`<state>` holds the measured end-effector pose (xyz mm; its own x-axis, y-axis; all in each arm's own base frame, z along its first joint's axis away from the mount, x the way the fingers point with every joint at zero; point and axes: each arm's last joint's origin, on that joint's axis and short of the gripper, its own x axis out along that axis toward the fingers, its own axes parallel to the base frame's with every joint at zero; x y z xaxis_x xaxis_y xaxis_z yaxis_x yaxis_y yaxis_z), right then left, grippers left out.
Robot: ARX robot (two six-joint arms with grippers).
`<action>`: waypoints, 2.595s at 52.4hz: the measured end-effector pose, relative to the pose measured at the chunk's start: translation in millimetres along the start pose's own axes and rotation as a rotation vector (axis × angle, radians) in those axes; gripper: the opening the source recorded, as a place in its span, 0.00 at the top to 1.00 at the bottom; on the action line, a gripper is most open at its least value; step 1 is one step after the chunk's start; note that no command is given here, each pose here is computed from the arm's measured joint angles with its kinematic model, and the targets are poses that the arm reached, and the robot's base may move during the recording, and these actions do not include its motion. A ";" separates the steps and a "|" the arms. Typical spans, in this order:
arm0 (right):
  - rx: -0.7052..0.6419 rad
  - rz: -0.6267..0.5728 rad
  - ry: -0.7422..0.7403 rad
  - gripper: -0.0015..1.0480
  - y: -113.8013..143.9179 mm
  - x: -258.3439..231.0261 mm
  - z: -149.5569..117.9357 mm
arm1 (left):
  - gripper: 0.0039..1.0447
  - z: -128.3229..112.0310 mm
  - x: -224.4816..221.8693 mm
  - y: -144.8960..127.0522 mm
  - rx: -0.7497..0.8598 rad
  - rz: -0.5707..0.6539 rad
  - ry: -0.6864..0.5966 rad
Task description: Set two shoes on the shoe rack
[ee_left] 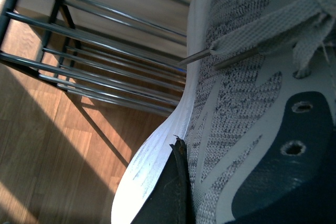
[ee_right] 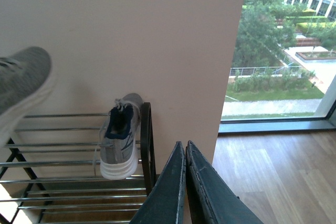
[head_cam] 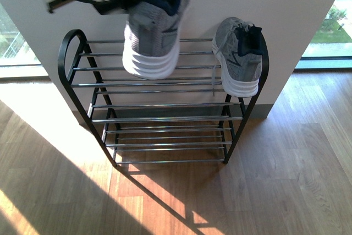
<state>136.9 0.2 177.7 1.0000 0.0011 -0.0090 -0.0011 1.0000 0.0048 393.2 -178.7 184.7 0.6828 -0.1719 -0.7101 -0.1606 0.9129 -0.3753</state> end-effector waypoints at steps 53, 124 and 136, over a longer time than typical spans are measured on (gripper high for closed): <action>-0.001 0.000 -0.029 0.98 0.0 -28.6 -5.4 | 0.84 -16.6 179.1 -48.0 -0.052 0.188 0.281; -0.001 0.000 -0.024 0.98 -0.1 -40.0 -8.4 | 0.09 -20.7 -194.1 97.1 -0.086 0.294 -0.546; -0.001 -0.001 -0.024 0.98 -0.1 -40.0 -8.3 | 0.38 -44.9 -186.3 126.1 0.263 -0.047 -0.748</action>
<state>96.8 0.1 169.8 0.9999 0.0004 0.0151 -0.0004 1.0000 0.0036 213.8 -48.2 242.9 0.9973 -0.0031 -0.0733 -0.0099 0.9843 -0.1760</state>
